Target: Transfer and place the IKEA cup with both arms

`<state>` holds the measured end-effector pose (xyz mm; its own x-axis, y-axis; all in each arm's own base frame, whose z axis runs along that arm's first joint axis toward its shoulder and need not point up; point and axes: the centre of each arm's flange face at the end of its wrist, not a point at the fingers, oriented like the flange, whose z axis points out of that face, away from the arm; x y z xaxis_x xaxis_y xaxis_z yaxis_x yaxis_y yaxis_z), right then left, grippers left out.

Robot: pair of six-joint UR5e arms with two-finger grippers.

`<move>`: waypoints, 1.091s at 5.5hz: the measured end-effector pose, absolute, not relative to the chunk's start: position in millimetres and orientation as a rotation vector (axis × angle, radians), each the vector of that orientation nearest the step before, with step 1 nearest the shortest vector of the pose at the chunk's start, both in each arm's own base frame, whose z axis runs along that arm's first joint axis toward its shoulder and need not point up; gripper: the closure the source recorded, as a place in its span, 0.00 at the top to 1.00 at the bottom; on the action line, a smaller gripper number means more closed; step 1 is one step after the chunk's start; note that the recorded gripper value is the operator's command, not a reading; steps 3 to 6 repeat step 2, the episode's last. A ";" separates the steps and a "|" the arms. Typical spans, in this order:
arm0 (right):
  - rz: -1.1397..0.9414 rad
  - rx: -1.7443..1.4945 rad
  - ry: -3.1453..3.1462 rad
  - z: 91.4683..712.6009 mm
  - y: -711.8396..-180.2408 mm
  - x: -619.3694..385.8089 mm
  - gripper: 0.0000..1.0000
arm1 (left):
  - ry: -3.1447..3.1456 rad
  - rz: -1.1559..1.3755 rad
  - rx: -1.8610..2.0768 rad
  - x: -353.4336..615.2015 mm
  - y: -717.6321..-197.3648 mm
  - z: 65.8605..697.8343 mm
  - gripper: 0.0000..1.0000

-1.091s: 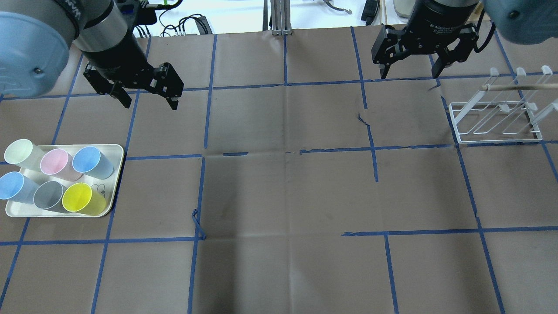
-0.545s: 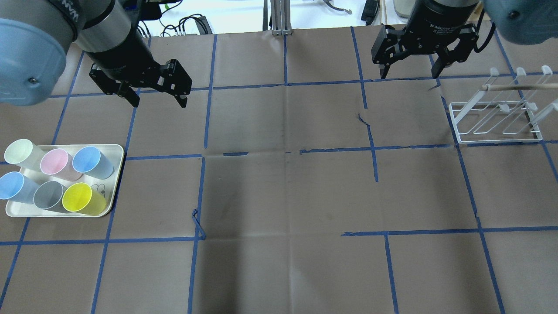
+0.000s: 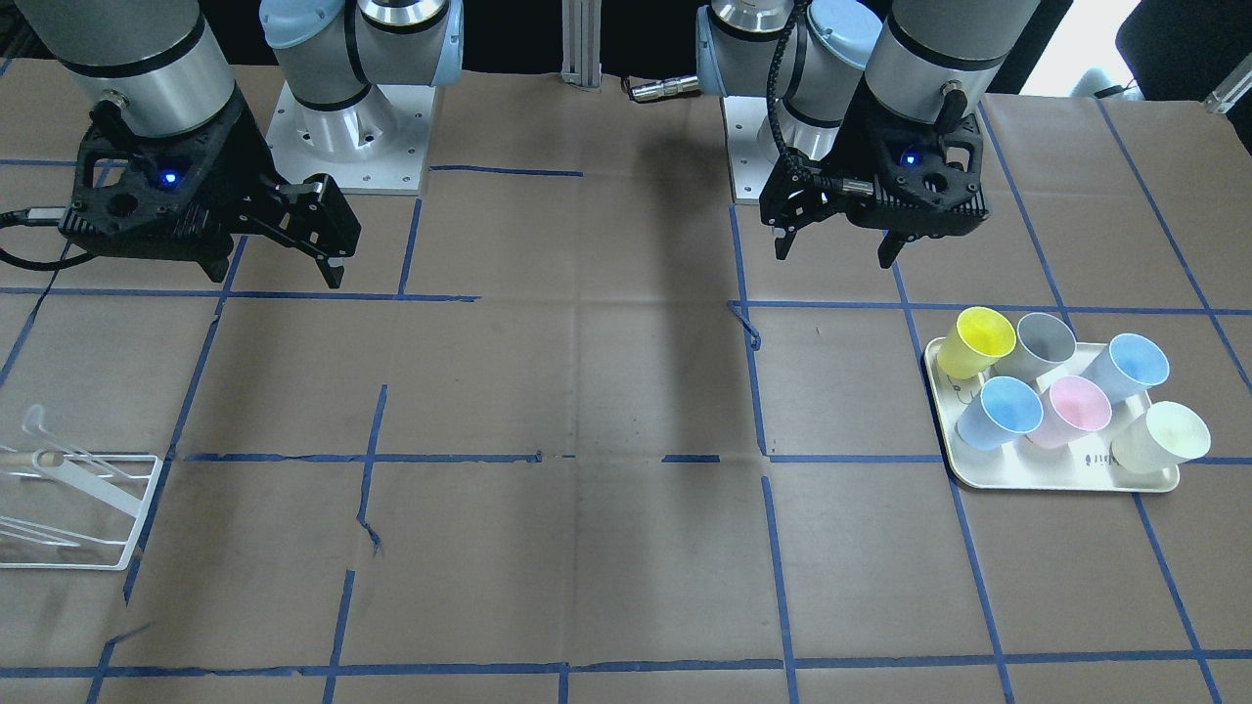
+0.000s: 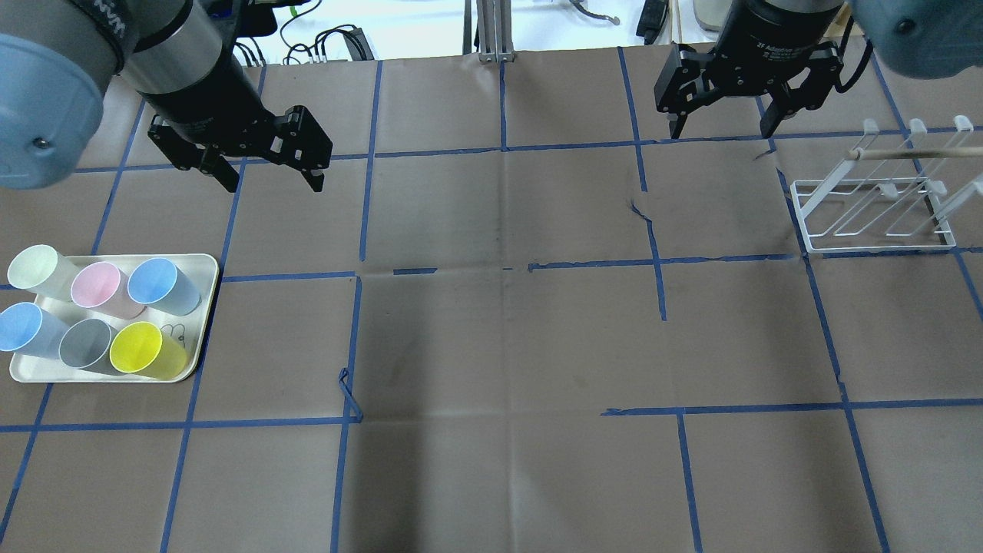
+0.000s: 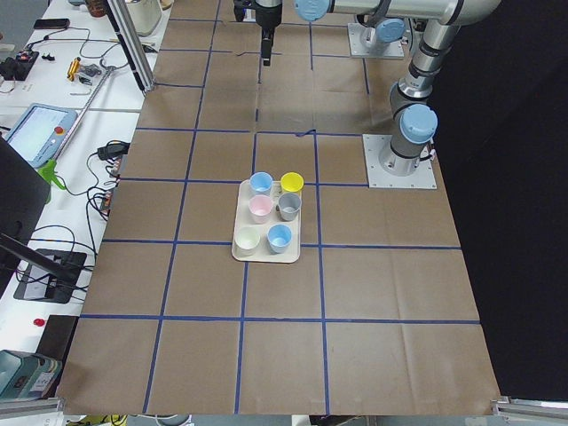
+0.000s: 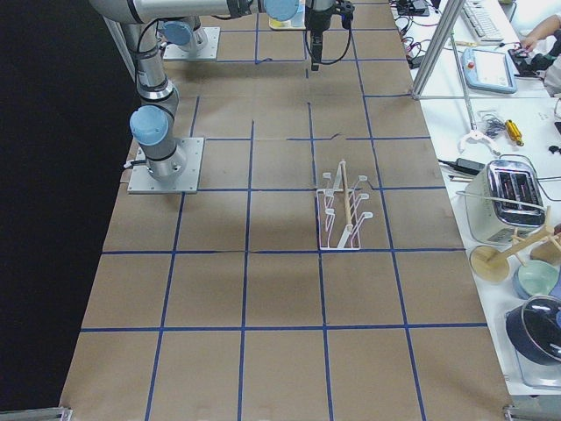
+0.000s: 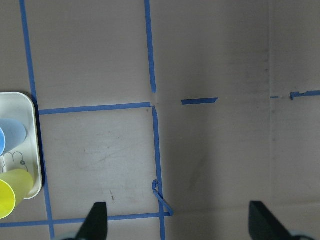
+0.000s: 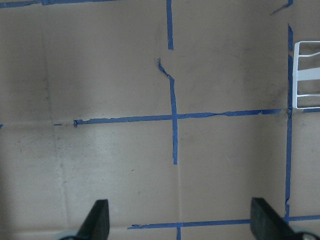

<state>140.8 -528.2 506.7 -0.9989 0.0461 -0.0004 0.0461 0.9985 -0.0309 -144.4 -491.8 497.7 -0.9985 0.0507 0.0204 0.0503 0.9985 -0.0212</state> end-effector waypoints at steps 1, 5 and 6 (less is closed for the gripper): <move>0.047 -0.072 -3.140 506.3 -528.4 140.8 1.00 | -3.121 0.018 -0.058 -143.1 -490.9 499.2 0.98; 0.047 -0.072 -3.140 506.2 -528.5 140.8 1.00 | -3.121 0.009 -0.048 -142.4 -490.6 499.7 0.98; 0.047 -0.072 -3.140 506.2 -528.5 140.8 1.00 | -3.121 0.009 -0.048 -142.4 -490.6 499.7 0.98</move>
